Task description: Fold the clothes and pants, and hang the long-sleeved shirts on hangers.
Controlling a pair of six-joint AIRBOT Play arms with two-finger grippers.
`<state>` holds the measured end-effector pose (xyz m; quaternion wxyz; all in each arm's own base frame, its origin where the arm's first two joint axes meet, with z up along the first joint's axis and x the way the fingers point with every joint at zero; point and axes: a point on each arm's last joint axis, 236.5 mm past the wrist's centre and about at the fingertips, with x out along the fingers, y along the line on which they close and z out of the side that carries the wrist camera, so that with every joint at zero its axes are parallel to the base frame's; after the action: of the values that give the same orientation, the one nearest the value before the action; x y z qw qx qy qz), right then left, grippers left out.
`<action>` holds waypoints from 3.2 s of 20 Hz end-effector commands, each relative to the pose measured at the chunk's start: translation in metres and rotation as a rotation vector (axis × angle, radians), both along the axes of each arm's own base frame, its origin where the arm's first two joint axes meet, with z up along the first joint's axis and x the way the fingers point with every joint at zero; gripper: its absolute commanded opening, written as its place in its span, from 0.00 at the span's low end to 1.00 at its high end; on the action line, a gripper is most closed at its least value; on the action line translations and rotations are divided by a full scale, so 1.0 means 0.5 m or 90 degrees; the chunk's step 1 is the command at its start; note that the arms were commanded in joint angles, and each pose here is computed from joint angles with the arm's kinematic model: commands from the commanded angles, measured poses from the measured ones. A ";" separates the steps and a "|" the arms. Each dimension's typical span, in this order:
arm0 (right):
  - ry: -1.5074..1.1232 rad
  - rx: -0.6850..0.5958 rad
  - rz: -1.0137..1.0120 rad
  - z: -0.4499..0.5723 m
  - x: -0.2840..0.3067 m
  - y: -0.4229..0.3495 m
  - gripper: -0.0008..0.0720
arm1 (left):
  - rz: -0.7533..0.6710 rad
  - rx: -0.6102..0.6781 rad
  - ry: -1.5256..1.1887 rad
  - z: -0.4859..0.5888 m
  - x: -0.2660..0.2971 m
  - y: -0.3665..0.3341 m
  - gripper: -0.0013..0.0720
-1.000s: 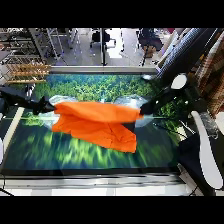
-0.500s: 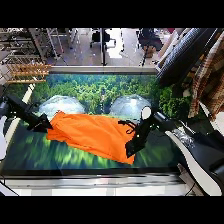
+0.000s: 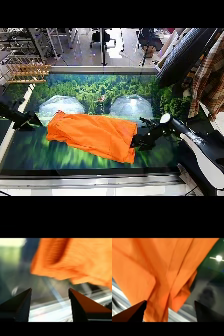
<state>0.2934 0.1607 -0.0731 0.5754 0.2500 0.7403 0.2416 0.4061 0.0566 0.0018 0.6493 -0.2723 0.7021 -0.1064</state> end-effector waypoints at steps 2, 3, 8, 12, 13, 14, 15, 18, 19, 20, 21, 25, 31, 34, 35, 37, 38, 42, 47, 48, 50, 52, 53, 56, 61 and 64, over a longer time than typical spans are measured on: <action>-0.015 0.046 -0.135 -0.054 0.028 0.026 0.98 | -0.002 -0.069 -0.100 0.090 0.042 -0.069 0.73; -0.022 0.037 -0.136 -0.065 0.026 0.034 0.98 | -0.021 -0.075 -0.108 0.092 0.044 -0.089 0.73; -0.092 0.008 -0.122 -0.080 0.060 0.071 0.05 | -0.157 -0.072 -0.151 0.087 0.051 -0.205 0.29; -0.203 -0.169 -0.068 -0.030 0.113 -0.062 0.03 | -0.263 -0.094 -0.135 0.046 0.011 -0.312 0.03; -0.234 -0.251 -0.065 -0.004 0.128 -0.121 0.03 | -0.277 -0.100 -0.120 0.020 -0.005 -0.336 0.03; -0.266 -0.335 -0.066 0.033 0.142 -0.186 0.03 | -0.283 -0.100 -0.105 -0.017 -0.020 -0.358 0.03; -0.295 -0.399 -0.064 0.074 0.151 -0.235 0.03 | -0.277 -0.096 -0.096 -0.055 -0.029 -0.377 0.03; -0.357 -0.433 -0.065 0.169 0.180 -0.256 0.03 | -0.243 -0.063 -0.098 -0.163 -0.041 -0.424 0.03; -0.382 -0.422 -0.061 0.195 0.196 -0.234 0.03 | -0.243 -0.056 -0.100 -0.182 -0.045 -0.437 0.03; -0.413 -0.405 -0.056 0.221 0.212 -0.201 0.03 | -0.250 -0.055 -0.096 -0.194 -0.051 -0.451 0.03; -0.456 -0.384 -0.042 0.252 0.230 -0.155 0.03 | -0.258 -0.058 -0.091 -0.199 -0.057 -0.463 0.03; -0.590 -0.286 0.056 0.325 0.236 0.093 0.03 | -0.274 -0.067 -0.102 -0.153 -0.061 -0.470 0.03; -0.663 -0.129 0.178 0.208 0.164 0.458 0.03 | -0.240 -0.058 -0.223 0.141 -0.090 -0.337 0.03; -0.661 -0.058 0.187 0.139 0.140 0.599 0.03 | -0.191 -0.026 -0.290 0.233 -0.111 -0.274 0.03; -0.664 -0.048 0.217 0.131 0.131 0.628 0.03 | -0.176 -0.015 -0.310 0.255 -0.115 -0.257 0.03; -0.677 -0.047 0.289 0.154 0.122 0.644 0.28 | -0.147 0.004 -0.338 0.284 -0.118 -0.226 0.03; -0.676 -0.058 0.316 0.179 0.130 0.627 0.62 | -0.135 0.010 -0.346 0.290 -0.116 -0.215 0.03; -0.623 -0.119 0.280 0.296 0.214 0.449 0.75 | -0.133 0.008 -0.350 0.274 -0.092 -0.225 0.03; -0.387 -0.060 0.121 0.261 0.261 0.206 0.75 | -0.200 -0.034 -0.282 0.160 -0.080 -0.335 0.03; -0.357 -0.010 0.090 0.245 0.262 0.192 0.75 | -0.215 -0.038 -0.272 0.128 -0.075 -0.361 0.03; -0.318 0.050 0.039 0.200 0.262 0.179 0.75 | -0.235 -0.043 -0.237 0.054 -0.068 -0.407 0.03; -0.276 0.077 0.028 0.142 0.255 0.183 0.76 | -0.260 -0.041 -0.180 -0.030 -0.073 -0.434 0.03; -0.258 0.086 0.023 0.115 0.258 0.190 0.76 | -0.268 -0.044 -0.143 -0.073 -0.080 -0.441 0.03; -0.212 0.125 0.000 0.045 0.282 0.217 0.92 | -0.261 -0.056 -0.055 -0.171 -0.097 -0.440 0.03; -0.168 0.188 0.005 0.011 0.323 0.265 0.98 | -0.247 -0.060 -0.018 -0.209 -0.103 -0.424 0.03; -0.108 0.190 0.003 -0.013 0.324 0.292 0.98 | -0.249 -0.063 -0.015 -0.208 -0.105 -0.425 0.03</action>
<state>0.4559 0.2924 -0.0710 0.6270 0.2871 0.6234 0.3685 0.3561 -0.1568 -0.0976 0.6173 -0.1601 0.7218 -0.2689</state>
